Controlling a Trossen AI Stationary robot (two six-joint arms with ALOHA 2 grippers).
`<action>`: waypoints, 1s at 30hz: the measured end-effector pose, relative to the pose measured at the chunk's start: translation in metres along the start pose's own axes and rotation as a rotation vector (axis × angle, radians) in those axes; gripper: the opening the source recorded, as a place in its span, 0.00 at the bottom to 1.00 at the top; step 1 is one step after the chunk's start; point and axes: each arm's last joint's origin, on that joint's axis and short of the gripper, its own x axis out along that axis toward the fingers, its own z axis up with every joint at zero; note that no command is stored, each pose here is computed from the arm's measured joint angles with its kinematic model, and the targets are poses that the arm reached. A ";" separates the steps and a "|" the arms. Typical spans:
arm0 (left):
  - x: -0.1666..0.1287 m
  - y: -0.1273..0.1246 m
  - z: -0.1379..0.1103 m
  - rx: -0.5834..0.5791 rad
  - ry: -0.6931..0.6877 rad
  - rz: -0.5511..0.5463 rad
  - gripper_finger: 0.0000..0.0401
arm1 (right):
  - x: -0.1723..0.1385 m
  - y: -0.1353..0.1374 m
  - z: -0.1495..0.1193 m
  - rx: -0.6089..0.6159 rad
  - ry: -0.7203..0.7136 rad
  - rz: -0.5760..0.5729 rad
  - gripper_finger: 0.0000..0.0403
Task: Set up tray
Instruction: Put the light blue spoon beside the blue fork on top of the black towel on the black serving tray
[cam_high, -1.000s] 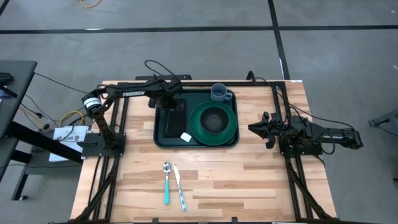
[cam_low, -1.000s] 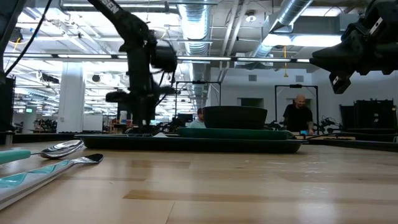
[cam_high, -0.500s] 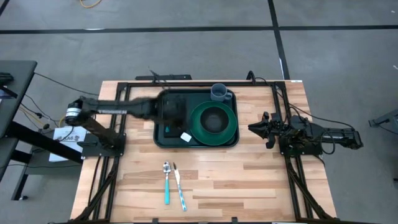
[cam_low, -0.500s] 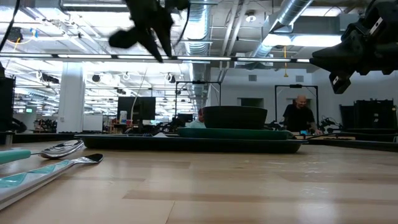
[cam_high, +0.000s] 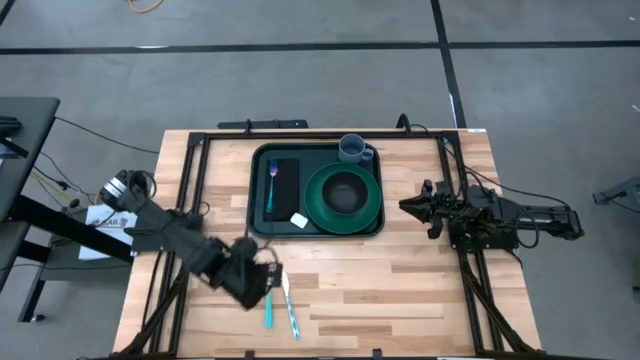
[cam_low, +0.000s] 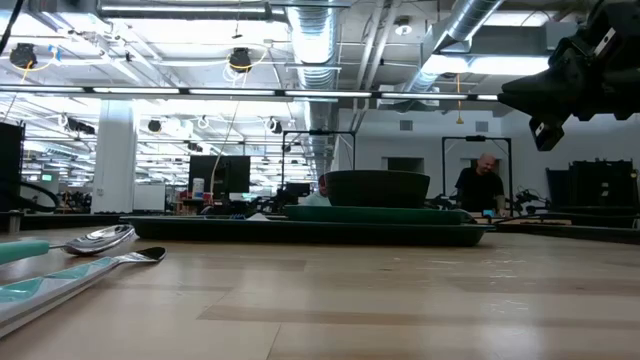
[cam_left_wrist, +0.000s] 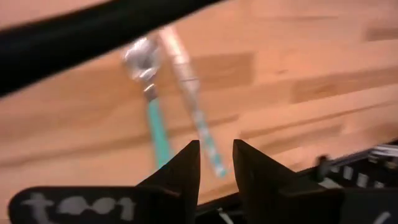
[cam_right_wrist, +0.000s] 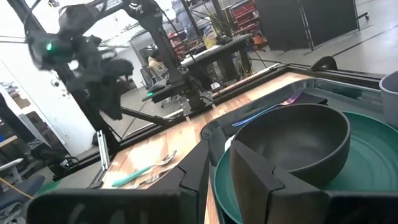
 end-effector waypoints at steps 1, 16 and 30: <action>0.002 0.005 -0.008 -0.014 0.007 0.025 0.20 | 0.000 0.000 0.000 0.000 0.000 0.000 0.15; 0.109 0.005 -0.061 -0.045 0.035 0.215 0.22 | 0.000 0.000 0.000 0.000 -0.001 0.000 0.15; 0.126 0.003 -0.055 -0.014 -0.001 0.253 0.43 | 0.000 0.000 0.000 0.000 0.000 0.000 0.15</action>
